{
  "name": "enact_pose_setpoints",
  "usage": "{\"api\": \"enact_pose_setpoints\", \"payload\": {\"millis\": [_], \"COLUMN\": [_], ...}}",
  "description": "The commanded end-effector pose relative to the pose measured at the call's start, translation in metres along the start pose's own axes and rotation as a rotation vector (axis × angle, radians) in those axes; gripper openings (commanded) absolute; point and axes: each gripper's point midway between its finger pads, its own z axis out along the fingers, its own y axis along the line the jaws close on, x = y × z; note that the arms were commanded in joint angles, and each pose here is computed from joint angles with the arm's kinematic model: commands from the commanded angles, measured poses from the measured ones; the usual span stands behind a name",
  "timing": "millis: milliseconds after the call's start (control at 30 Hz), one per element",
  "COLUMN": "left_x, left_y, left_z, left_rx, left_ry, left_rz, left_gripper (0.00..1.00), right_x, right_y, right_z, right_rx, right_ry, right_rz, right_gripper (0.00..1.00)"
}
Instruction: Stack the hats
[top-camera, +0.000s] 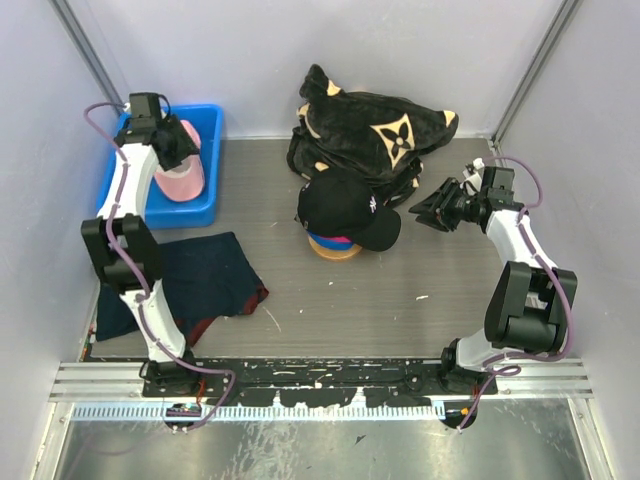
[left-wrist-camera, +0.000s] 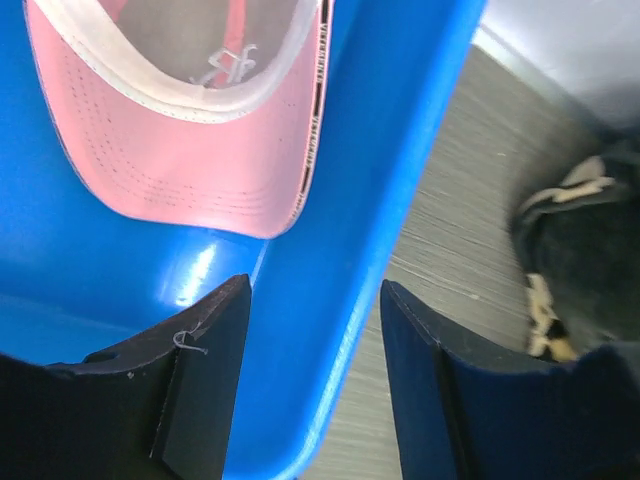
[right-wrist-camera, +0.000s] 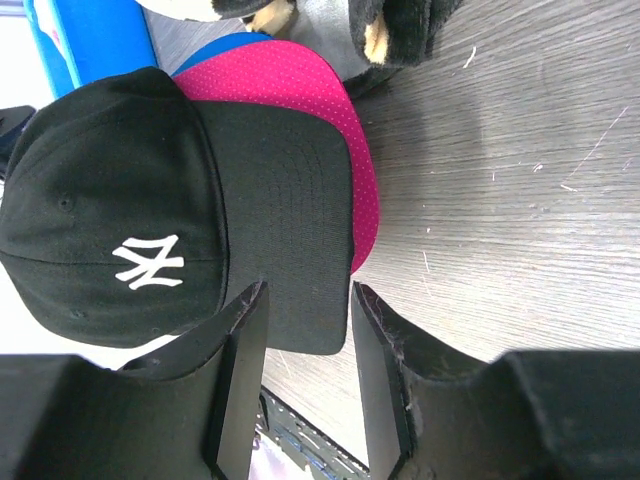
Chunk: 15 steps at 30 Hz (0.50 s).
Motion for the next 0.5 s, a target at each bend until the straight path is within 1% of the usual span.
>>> {"api": "enact_pose_setpoints", "payload": {"millis": [0, 267, 467], "left_x": [-0.017, -0.026, -0.016], "left_y": [0.017, 0.024, 0.033], "left_z": [0.014, 0.051, 0.079], "left_rx": [-0.177, -0.243, -0.27], "left_ry": [-0.059, -0.056, -0.025], "left_rz": [0.161, 0.188, 0.189], "left_gripper": [0.63, 0.66, 0.66], "right_x": [-0.014, -0.017, -0.019], "right_y": [0.028, 0.029, 0.029], "right_z": [-0.016, -0.024, -0.028], "right_rx": [-0.048, -0.009, 0.016], "right_ry": [-0.082, -0.107, -0.12], "right_rz": [-0.078, -0.089, -0.093], "right_gripper": [0.45, 0.45, 0.45]}}
